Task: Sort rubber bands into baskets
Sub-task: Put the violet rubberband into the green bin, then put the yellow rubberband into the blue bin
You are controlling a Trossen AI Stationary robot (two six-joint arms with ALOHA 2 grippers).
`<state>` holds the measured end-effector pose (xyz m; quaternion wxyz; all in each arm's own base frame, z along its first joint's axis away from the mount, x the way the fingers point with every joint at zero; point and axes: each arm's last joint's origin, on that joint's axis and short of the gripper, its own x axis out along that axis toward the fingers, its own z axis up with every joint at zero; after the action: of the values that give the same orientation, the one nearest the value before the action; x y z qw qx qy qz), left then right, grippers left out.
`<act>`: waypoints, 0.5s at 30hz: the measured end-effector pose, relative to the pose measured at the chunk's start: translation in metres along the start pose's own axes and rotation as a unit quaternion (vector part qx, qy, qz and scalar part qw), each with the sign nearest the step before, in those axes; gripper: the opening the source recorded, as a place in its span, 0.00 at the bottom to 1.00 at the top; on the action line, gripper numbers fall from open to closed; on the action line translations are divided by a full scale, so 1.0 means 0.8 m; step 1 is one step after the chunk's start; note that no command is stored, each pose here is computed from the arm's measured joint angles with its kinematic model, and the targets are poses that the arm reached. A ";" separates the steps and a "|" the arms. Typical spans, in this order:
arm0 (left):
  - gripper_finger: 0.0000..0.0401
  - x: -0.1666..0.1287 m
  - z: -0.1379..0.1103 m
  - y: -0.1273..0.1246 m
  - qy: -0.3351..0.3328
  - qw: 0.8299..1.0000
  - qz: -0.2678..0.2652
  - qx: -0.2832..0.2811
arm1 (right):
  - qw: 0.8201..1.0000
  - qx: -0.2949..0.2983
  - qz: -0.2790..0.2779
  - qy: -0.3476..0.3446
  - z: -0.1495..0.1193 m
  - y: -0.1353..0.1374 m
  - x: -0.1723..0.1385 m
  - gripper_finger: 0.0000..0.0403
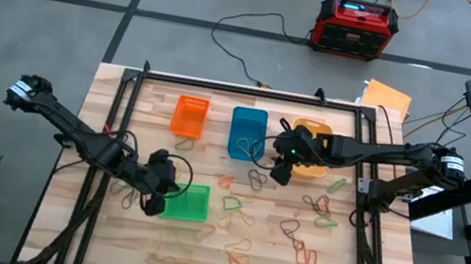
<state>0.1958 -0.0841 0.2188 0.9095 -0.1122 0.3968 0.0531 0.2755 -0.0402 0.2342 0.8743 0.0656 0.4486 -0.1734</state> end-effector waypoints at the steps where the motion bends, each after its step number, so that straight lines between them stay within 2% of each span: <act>1: 0.00 0.000 0.000 0.000 -0.001 1.000 0.000 0.000 | 1.000 0.000 0.000 0.000 0.000 0.000 0.000 0.44; 10: 0.15 -0.002 0.004 -0.001 -0.014 1.000 0.007 -0.002 | 1.000 0.000 0.000 0.000 0.000 0.000 0.000 0.44; 15: 0.24 -0.002 0.005 0.001 -0.028 0.999 0.031 0.003 | 1.000 0.000 0.000 0.000 0.000 0.000 0.000 0.44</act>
<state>0.1976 -0.0825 0.2227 0.9186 -0.0960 0.3743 0.0834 0.2755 -0.0402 0.2342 0.8744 0.0656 0.4485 -0.1734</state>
